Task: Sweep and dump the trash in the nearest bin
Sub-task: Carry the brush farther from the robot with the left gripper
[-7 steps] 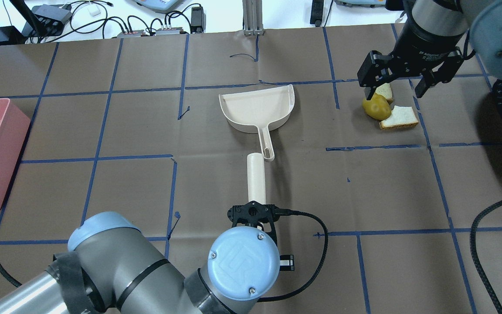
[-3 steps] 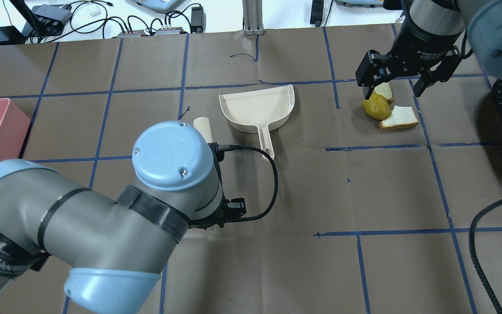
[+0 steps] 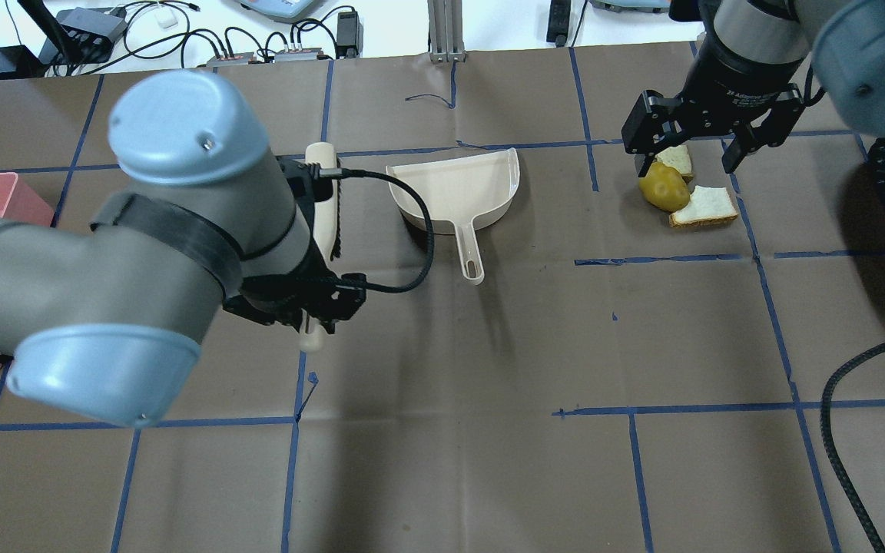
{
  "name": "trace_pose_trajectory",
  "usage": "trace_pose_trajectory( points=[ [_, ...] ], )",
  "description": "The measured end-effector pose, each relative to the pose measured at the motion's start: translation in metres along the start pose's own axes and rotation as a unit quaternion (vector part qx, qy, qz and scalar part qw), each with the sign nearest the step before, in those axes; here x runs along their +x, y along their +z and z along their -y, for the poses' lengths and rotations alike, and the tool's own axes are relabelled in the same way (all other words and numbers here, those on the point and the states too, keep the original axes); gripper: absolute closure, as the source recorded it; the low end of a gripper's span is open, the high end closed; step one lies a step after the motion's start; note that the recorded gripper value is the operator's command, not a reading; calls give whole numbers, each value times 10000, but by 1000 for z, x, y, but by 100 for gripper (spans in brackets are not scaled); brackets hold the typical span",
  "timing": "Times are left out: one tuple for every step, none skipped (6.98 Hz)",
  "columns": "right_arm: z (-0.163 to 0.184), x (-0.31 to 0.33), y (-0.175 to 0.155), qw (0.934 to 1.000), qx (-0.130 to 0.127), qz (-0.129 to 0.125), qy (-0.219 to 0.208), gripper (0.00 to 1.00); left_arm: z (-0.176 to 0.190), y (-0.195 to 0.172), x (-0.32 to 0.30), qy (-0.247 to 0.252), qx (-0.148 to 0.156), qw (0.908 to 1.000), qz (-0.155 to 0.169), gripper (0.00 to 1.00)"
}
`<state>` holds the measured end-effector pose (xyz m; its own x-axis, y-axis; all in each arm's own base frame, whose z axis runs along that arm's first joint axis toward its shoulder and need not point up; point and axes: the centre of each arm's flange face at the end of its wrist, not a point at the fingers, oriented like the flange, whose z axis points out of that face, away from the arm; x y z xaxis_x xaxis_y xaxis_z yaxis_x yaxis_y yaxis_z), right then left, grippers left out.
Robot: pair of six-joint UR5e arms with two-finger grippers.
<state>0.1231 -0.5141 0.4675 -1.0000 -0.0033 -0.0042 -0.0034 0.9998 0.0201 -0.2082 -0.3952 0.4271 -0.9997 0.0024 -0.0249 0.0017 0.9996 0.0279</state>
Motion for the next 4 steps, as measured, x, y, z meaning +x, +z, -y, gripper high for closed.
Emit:
trace_pose_trajectory(
  points=[
    [7, -4, 9, 10000, -79, 3, -23, 0, 16, -7, -18, 84, -17, 10000, -8, 100],
    [12, -12, 18, 9999, -146, 17, -51, 0, 29, -12, -29, 91, -47, 9999, 14, 100],
    [17, -28, 28, 9998, -176, 34, -62, 0, 36, -16, -33, 82, -148, 9998, 47, 100],
    [24, -54, 37, 9999, -146, 40, -73, 0, 39, -20, -36, 64, -307, 9995, 81, 100]
  ],
)
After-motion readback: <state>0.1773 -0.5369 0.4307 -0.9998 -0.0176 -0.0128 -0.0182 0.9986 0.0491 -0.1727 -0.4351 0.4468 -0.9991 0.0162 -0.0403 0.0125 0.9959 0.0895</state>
